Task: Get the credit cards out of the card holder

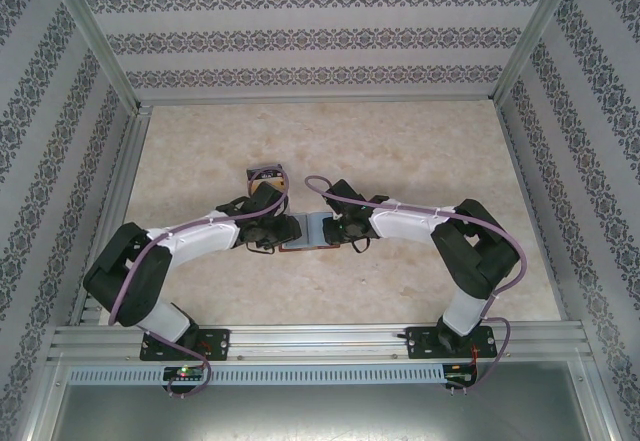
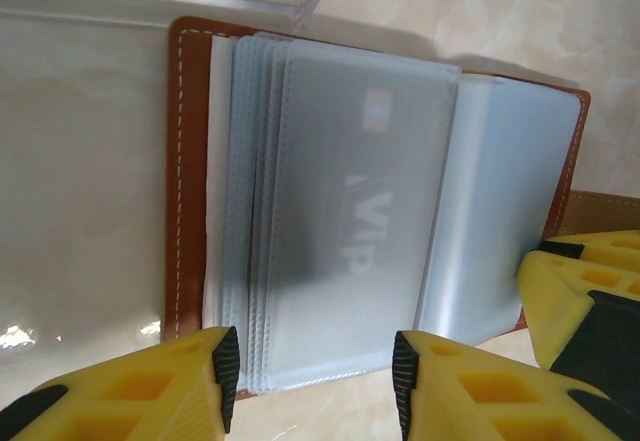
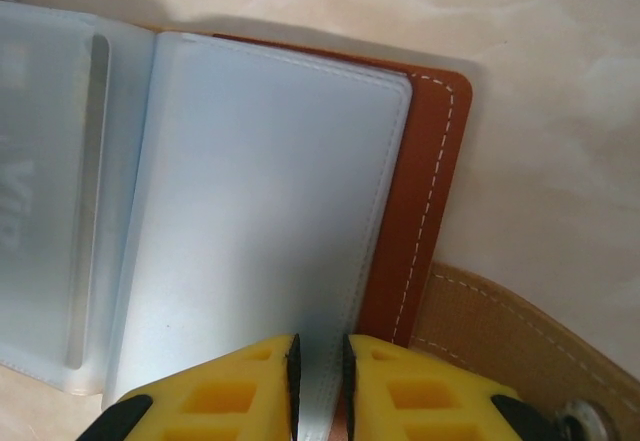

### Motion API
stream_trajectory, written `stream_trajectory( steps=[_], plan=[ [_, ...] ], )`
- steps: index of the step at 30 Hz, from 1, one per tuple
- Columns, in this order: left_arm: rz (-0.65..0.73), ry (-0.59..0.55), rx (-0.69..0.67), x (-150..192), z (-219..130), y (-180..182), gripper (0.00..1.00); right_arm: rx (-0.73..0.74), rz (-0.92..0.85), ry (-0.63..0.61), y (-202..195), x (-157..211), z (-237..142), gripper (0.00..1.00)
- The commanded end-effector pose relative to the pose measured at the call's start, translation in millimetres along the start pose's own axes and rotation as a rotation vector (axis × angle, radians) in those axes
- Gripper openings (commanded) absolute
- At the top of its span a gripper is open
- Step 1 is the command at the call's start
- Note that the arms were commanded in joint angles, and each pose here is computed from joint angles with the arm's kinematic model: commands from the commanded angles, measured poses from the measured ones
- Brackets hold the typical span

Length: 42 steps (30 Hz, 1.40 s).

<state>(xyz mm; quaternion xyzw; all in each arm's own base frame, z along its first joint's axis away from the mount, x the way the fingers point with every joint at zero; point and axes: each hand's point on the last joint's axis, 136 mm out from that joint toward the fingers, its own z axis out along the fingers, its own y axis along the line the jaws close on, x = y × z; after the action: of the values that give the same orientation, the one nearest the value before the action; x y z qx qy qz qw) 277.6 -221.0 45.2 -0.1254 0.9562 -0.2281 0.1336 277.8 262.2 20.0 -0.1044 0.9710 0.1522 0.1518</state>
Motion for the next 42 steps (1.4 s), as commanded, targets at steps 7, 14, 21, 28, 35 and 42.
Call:
stream_trajectory(
  steps=[7, 14, 21, 28, 35, 42],
  plan=[
    [0.052, 0.001, 0.049, -4.0, 8.2, -18.7, 0.46, 0.003, 0.013, 0.027, -1.7, 8.9, 5.4, 0.22],
    [0.054, 0.020, 0.052, -1.6, 15.1, -19.6, 0.44, 0.004, 0.013, 0.033, -1.6, 9.6, 7.3, 0.22],
    [0.050, 0.040, 0.055, 1.0, 21.1, -20.0, 0.46, 0.004, 0.013, 0.034, -1.0, 8.8, 7.7, 0.22],
    [0.055, 0.041, 0.123, 1.1, 18.9, -33.4, 0.54, 0.002, 0.010, 0.037, 0.3, 9.1, 8.1, 0.22],
    [0.071, 0.042, 0.183, 0.3, 14.8, -46.4, 0.68, 0.004, 0.013, 0.041, -0.3, 10.8, 9.0, 0.23],
    [0.101, 0.049, 0.231, 1.2, 11.1, -60.6, 0.90, 0.007, 0.018, 0.040, -1.5, 11.5, 8.9, 0.24]
  ],
)
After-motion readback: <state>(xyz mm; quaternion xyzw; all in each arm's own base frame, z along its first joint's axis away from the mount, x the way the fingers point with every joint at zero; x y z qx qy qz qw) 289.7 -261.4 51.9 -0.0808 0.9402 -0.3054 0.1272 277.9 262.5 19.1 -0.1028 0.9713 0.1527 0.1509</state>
